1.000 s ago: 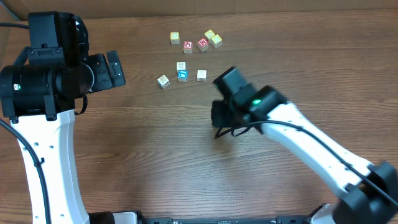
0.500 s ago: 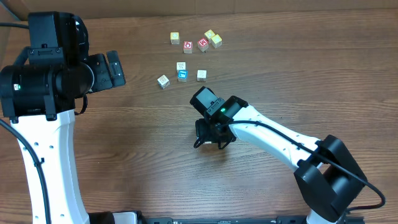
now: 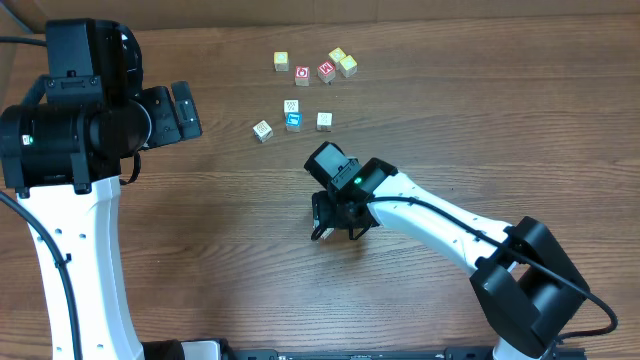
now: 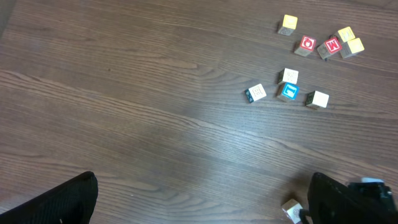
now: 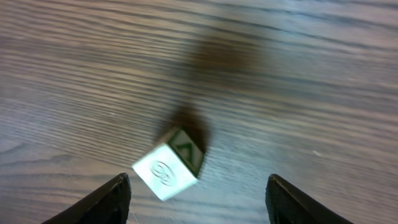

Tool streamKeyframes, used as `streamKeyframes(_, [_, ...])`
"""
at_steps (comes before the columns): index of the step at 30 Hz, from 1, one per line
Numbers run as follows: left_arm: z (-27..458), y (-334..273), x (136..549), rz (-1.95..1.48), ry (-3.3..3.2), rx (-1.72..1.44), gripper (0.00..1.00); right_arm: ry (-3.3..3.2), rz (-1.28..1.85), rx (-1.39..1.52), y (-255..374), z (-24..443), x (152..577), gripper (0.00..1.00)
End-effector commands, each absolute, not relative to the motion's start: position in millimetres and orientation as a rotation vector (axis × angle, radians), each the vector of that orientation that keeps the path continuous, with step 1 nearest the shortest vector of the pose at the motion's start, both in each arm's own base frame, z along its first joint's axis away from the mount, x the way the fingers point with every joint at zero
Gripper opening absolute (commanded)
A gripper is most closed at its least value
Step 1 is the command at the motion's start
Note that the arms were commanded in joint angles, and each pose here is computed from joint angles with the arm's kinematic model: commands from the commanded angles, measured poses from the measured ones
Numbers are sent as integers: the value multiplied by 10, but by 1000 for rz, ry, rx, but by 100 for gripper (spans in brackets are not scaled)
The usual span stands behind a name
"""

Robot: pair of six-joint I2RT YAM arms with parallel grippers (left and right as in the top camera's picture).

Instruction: Flip 4 blocks

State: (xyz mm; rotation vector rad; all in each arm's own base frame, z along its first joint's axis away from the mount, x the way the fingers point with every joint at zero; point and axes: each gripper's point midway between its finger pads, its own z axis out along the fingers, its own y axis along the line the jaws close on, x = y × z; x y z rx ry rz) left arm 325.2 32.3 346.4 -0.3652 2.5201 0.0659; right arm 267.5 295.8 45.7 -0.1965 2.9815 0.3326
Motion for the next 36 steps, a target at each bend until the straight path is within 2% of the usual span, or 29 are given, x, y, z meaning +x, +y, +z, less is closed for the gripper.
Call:
streamKeyframes(1, [3492,328,3260,70,2508,-389,100,2934,338,-374,3039,381,2614,70])
streamKeyframes(6, [3492,329,3260,70,2508,-390,100,2851,364,-544,3130,306,2621,69])
streamKeyframes(13, [3492,329,3260,71,2508,-389,100,2837,376,-543,3114,195,2605,56])
streamKeyframes(18, [3492,329,3260,70,2508,-390,100,2845,369,-543,3082,143,2577,53])
streamKeyframes(21, [3492,328,3260,70,2508,-389,100,2842,371,-543,3085,144,2581,36])
streamKeyframes(23, [3492,328,3260,70,2508,-389,100,2838,374,-541,3094,149,2589,33])
streamKeyframes(26, [3492,328,3260,70,2508,-389,100,2818,316,-510,3032,150,2667,30])
streamKeyframes(30, [3492,328,3260,70,2508,-389,100,2793,212,-480,2917,144,2751,30])
streamKeyframes(36, [3492,328,3260,70,2508,-389,100,2842,172,-289,2827,161,2738,31])
